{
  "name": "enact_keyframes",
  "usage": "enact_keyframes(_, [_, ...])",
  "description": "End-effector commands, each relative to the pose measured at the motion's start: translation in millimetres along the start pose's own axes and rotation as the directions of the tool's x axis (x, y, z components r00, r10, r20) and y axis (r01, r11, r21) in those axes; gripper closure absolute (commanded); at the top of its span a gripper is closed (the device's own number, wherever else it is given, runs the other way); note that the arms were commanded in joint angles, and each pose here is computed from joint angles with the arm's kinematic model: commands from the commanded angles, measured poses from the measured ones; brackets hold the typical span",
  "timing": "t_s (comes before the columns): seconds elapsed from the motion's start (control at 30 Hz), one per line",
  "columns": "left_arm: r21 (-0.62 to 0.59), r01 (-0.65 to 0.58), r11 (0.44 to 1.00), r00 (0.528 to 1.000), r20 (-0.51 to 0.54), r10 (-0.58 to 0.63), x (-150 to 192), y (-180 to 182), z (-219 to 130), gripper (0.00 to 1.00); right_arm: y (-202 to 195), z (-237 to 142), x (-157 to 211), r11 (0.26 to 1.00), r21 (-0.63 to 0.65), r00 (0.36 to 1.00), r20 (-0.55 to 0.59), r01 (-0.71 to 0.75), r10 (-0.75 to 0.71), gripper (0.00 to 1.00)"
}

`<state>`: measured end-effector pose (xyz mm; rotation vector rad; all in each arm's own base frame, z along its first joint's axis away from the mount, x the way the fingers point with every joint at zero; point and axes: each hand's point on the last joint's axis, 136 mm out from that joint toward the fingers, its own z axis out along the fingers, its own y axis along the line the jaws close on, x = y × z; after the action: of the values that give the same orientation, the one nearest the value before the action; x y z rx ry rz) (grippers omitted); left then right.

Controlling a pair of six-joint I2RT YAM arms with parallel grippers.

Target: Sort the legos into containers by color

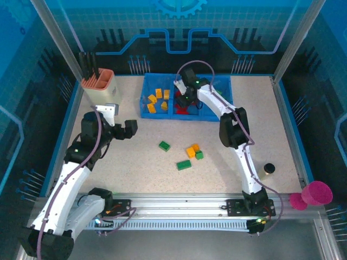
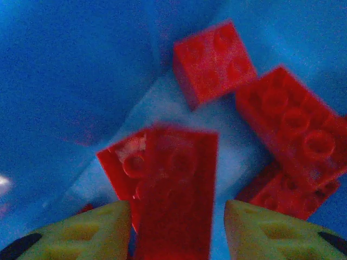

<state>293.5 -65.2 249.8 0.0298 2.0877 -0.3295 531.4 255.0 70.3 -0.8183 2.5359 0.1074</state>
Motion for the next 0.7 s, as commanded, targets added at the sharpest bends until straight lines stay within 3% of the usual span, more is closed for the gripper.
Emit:
enact_keyframes(0.0, [0.000,-0.012,1.000,1.000,0.020,0.012,-8,-1,-3,0.01,2,-48,-25,1.000,-0.019,0.993,0.119,0.023,-0.020,0.45])
enact_keyframes(0.37, [0.024,-0.005,1.000,1.000,0.031,0.004,-9,-6,-7,0.01,50,-143,-4,0.994,-0.056,0.982,0.168,0.097,-0.086,0.40])
enact_keyframes(0.67, [0.041,-0.009,0.999,0.999,0.039,0.007,-11,-9,-12,0.01,131,-168,44,0.983,-0.126,0.987,0.113,0.132,-0.118,0.39])
